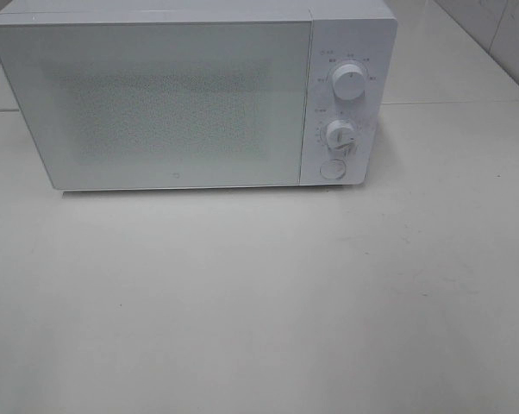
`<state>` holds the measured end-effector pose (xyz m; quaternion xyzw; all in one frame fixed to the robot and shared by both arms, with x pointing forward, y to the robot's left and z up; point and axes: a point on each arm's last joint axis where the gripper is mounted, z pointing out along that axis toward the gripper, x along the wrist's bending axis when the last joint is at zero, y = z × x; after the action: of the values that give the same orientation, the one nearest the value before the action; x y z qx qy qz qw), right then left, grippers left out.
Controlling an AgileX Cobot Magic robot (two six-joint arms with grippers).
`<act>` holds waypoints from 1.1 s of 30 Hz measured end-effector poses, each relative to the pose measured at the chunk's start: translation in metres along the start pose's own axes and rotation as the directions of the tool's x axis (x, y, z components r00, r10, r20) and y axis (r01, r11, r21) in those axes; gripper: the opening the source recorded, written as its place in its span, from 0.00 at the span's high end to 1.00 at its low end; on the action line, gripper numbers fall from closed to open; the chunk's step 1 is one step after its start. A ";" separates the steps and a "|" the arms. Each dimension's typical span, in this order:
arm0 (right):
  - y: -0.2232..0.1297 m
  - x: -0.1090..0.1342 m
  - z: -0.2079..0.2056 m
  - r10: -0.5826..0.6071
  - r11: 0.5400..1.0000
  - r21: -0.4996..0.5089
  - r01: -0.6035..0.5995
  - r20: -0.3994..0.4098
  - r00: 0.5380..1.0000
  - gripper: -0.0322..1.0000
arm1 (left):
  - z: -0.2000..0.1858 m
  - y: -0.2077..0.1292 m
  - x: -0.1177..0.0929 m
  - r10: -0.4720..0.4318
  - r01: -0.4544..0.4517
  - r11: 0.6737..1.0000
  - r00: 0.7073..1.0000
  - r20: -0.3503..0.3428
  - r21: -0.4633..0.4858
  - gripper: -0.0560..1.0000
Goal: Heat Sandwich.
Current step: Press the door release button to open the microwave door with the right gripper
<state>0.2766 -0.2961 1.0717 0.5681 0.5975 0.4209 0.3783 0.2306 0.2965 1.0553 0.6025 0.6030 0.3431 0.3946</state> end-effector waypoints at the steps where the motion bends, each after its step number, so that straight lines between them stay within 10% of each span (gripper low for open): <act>1: 0.002 0.000 0.003 0.000 1.000 -0.004 0.000 0.000 1.000 0.23 | 0.000 0.000 0.000 0.000 0.000 1.000 1.000 0.000 0.000 0.01; 33: 0.035 0.003 0.122 -0.007 0.997 -0.075 0.006 -0.010 1.000 0.23 | 0.000 0.000 0.000 0.000 0.000 1.000 1.000 0.000 0.000 0.01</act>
<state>0.4024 -0.2842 1.0603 0.5496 0.5850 0.4447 0.3975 0.2306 0.2965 1.0553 0.6025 0.6030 0.3431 0.3946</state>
